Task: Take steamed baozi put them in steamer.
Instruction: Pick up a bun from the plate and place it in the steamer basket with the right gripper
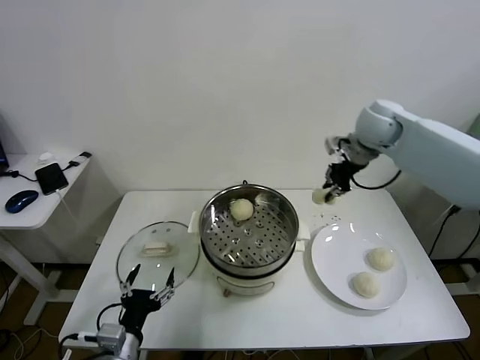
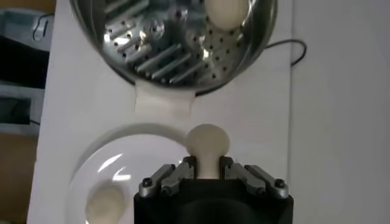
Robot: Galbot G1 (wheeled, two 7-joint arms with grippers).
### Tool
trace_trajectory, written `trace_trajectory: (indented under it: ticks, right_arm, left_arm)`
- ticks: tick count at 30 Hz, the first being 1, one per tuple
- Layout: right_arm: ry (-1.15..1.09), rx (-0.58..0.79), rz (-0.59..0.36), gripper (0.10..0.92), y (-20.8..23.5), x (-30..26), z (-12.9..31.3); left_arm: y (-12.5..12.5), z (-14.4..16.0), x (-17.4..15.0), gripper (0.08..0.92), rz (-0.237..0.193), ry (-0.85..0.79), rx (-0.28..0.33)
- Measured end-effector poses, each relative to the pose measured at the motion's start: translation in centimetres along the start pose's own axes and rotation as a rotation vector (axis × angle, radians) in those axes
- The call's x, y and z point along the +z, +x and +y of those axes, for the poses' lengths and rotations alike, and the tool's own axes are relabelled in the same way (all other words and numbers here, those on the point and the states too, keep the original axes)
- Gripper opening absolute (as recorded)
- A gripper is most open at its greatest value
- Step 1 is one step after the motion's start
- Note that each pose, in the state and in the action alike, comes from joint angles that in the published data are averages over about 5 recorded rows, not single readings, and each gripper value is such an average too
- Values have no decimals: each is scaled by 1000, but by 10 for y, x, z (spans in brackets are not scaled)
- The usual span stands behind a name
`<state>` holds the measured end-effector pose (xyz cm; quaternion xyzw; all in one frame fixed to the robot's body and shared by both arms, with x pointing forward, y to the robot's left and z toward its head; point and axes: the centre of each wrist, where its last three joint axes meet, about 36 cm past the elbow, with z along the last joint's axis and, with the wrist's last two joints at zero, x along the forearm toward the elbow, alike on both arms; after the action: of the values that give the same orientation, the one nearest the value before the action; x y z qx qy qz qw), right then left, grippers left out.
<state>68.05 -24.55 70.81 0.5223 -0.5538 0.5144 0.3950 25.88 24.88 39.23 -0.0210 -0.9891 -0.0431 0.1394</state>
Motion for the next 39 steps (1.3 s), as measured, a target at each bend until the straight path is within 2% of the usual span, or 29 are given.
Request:
trace_trajectory:
  ticks: [10, 20, 30, 39]
  right_arm:
    - [37, -64, -33, 333, -14, -110, -12]
    - [28, -105, -16, 356, -66, -196, -11]
    - [21, -133, 28, 357, -127, -240, 3]
    - [23, -141, 41, 393, -155, -255, 12]
  left_arm:
    - [2, 0, -9, 823, -18, 7, 3]
    - [3, 2, -15, 823, -32, 23, 7]
    - [2, 4, -17, 823, -38, 39, 2]
    - [2, 3, -19, 823, -42, 48, 4]
